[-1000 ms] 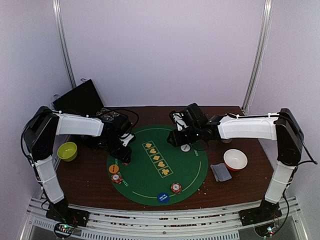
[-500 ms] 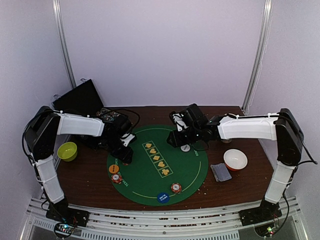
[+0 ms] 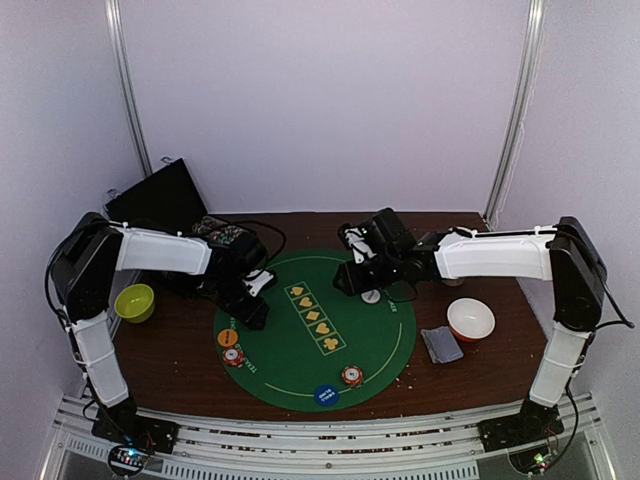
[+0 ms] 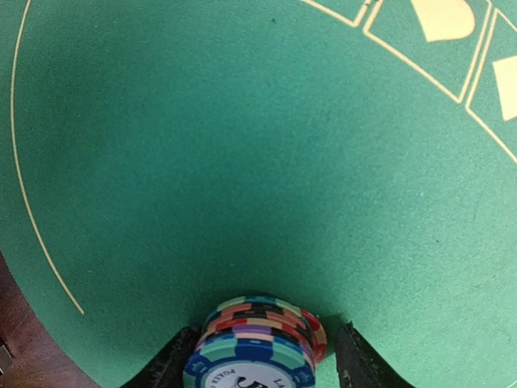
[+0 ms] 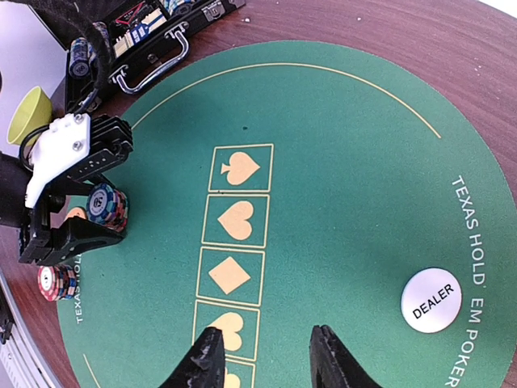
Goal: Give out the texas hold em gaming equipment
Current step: Move the poker chips pile to the big blind area.
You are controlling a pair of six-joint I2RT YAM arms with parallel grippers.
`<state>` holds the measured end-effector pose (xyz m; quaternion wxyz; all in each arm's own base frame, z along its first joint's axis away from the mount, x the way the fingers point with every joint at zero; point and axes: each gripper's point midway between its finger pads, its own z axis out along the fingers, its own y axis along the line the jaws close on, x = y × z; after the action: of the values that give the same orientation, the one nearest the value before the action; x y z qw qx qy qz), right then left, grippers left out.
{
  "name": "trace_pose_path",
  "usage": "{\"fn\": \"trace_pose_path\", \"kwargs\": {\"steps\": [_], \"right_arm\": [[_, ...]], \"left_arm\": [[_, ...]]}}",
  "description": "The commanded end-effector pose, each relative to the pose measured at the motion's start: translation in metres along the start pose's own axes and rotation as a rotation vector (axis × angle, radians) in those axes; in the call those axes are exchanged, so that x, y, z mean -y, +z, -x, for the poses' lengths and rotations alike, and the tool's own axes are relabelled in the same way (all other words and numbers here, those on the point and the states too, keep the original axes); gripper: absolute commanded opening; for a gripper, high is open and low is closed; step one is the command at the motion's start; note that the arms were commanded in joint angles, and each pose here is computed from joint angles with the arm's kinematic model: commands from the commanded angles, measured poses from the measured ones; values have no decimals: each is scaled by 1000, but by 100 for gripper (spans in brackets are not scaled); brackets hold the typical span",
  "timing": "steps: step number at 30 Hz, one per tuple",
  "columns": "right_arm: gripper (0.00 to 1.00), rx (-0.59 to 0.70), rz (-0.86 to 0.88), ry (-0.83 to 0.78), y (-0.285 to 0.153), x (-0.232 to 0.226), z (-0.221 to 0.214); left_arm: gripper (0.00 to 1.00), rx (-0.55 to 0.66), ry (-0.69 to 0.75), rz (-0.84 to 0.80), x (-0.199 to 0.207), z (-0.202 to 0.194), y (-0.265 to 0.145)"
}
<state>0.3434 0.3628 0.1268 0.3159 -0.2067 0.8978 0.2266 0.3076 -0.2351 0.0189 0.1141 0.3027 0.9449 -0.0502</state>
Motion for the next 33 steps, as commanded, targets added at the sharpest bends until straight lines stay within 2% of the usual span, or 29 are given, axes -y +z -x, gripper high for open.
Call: {"fn": "trace_pose_path", "kwargs": {"steps": [1,3,6,8,19,26,31,33], "right_arm": [[39,-9,15,-10,6,-3,-3],[39,-13,12,-11,7,-2,-4],[39,-16,10,-13,7,-2,-6],[39,-15,10,-11,7,-2,-6],[39,-10,-7,-27,3,1,-3],[39,-18,-11,-31,5,2,-5],[39,-23,-13,-35,5,2,-6],[39,-23,-17,-35,4,2,-4]], "left_arm": [[57,-64,46,41,-3,-15,10],[54,-69,52,61,-5,-16,11],[40,-80,51,80,-8,-20,16],[35,-76,45,95,-11,-19,16],[13,-61,-75,169,-62,-22,6],[9,-30,-162,192,-101,-23,-2],[9,-33,-161,158,-97,-25,1],[12,-30,-163,156,-96,-26,1]]}}
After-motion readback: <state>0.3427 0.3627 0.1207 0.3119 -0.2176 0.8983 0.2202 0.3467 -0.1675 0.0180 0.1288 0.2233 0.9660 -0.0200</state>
